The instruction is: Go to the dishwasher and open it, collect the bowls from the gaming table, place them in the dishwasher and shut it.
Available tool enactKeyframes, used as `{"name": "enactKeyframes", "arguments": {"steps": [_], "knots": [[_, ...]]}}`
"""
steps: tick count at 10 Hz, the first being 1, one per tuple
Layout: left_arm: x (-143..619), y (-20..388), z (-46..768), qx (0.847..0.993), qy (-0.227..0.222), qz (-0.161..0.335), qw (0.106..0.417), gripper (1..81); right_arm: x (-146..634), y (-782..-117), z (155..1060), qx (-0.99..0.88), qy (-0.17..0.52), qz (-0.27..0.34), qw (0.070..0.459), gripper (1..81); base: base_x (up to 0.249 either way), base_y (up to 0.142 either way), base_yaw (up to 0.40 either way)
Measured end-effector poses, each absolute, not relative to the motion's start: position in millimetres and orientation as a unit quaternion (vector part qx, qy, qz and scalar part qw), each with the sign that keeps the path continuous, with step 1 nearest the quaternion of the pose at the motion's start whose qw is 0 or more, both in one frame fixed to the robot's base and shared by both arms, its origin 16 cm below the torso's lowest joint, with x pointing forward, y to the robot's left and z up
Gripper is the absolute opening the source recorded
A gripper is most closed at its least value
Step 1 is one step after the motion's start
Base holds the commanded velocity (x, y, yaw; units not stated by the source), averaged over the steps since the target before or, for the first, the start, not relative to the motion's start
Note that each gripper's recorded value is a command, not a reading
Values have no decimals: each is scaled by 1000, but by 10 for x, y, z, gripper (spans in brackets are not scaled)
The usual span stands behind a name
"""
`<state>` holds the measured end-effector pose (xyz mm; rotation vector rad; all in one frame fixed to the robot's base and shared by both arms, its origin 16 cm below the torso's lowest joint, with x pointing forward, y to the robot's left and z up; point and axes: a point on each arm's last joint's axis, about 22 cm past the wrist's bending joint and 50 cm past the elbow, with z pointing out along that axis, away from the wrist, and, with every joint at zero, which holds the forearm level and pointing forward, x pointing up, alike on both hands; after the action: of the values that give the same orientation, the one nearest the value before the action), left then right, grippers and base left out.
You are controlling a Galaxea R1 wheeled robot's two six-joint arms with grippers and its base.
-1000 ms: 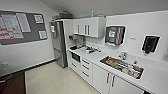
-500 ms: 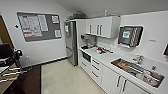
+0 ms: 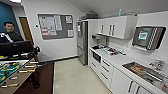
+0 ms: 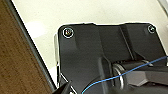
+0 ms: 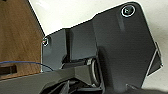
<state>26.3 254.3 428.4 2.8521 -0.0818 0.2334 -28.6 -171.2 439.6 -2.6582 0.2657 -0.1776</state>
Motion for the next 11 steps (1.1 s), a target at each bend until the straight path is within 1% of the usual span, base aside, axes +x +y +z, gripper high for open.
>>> {"name": "enactKeyframes", "arguments": {"steps": [2, 6, 9, 11], "knots": [[237, 2461, 4284, 986, -28, 79, 145, 811, -291, -1707, 4398, -966, 95, -65, 231, 811, 0, 0, 343], [219, 2450, 4275, 986, -28, 78, 143, 811, -340, -1548, 4407, -964, 99, -60, 239, 811, 0, 0, 342], [229, 2533, 4260, 987, -28, 80, 134, 811, -378, -1616, 4401, -965, 103, -61, 236, 811, 0, 0, 342], [222, 2535, 4259, 987, -28, 79, 134, 811, -375, -1575, 4406, -964, 103, -61, 238, 811, 0, 0, 343]]}}
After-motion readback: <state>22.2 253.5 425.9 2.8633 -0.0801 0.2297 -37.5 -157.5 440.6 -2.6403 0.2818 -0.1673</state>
